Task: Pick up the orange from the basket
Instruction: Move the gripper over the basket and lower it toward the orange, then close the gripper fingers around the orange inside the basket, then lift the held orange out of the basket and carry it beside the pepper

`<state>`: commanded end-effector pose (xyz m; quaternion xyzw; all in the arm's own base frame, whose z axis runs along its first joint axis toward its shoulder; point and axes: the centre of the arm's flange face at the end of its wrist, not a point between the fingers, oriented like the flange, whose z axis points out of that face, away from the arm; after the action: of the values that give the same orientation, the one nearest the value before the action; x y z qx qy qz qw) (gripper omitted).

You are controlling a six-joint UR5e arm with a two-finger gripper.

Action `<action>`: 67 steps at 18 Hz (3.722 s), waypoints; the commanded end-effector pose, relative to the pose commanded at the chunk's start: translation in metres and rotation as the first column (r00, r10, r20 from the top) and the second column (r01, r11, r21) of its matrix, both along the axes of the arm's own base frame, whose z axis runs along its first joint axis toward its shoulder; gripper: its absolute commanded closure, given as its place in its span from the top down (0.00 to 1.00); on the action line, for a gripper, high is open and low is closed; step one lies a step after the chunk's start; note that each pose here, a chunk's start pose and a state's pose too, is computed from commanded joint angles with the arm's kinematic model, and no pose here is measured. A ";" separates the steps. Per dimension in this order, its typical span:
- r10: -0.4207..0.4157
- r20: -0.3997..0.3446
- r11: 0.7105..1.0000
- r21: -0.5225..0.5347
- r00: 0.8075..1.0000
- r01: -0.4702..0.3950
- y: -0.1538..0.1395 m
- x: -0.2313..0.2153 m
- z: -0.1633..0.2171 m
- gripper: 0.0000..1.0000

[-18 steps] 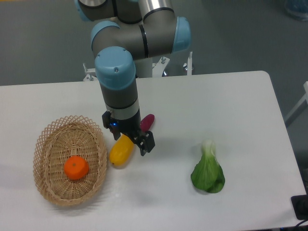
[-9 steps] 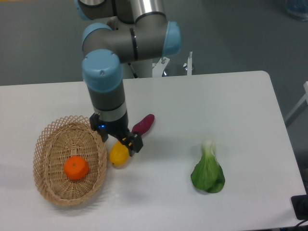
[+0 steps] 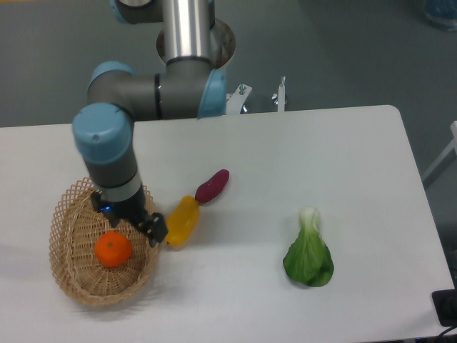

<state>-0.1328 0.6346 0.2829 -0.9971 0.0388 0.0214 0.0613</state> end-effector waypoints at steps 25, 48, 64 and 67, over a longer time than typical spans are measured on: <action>-0.009 0.048 1.000 -0.029 0.999 0.010 0.019 0.023 -0.061 0.87; -0.008 0.022 0.999 0.053 1.000 0.007 0.019 0.013 -0.011 0.55; -0.080 -0.026 0.990 0.112 0.996 0.083 -0.073 -0.177 0.139 0.56; -0.124 -0.014 0.989 0.079 0.992 0.125 -0.092 -0.201 0.138 0.56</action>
<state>-0.3338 0.5430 0.4207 -0.9894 0.1004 0.0237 0.1020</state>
